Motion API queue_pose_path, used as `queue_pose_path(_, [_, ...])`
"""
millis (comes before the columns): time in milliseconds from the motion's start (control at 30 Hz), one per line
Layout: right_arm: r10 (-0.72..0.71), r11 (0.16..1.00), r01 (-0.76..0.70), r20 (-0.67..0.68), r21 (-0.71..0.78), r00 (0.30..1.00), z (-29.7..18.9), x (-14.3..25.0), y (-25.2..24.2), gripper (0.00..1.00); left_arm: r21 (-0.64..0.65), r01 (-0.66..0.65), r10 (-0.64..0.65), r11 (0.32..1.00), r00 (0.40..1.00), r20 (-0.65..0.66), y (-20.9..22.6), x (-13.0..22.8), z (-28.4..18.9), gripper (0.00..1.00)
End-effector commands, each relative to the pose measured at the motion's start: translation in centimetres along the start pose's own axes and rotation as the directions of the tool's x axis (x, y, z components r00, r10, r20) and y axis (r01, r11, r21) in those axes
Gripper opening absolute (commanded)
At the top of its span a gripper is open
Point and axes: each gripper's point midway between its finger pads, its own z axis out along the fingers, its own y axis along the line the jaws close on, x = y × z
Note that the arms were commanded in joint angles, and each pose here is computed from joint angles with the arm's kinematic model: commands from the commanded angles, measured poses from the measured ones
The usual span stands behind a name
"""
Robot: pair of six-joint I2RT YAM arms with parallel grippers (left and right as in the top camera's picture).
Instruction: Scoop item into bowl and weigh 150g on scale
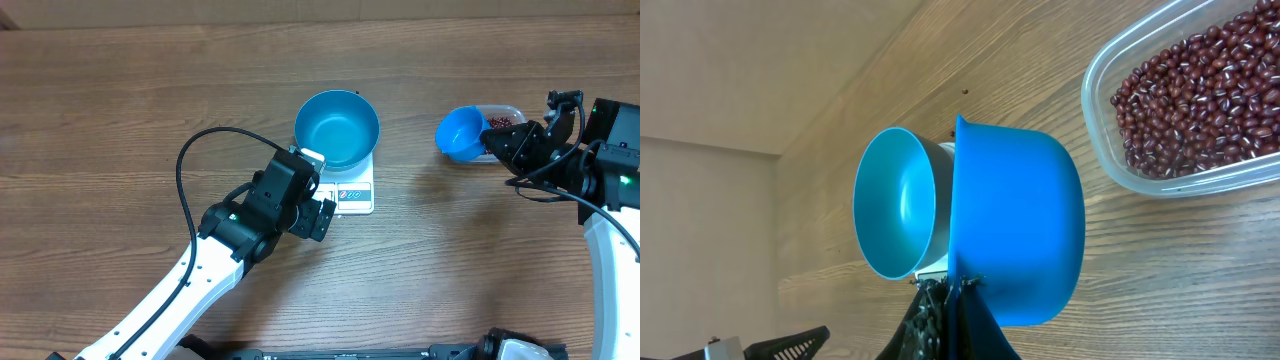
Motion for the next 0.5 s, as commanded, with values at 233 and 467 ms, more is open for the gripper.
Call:
queue_pose_path(233, [-0.033,0.999,0.033,0.025,-0.006,0.999,-0.68,-0.59,0.66,0.04,0.010,-0.006,0.006,1.000,1.000,-0.026,-0.07,0.72,0.30,0.99])
queue_pose_path(467, [-0.029,1.000,0.029,0.021,0.003,0.999,-0.67,-0.47,0.49,0.04,0.010,-0.006,0.006,1.000,1.000,-0.026,-0.06,0.72,0.30,1.00])
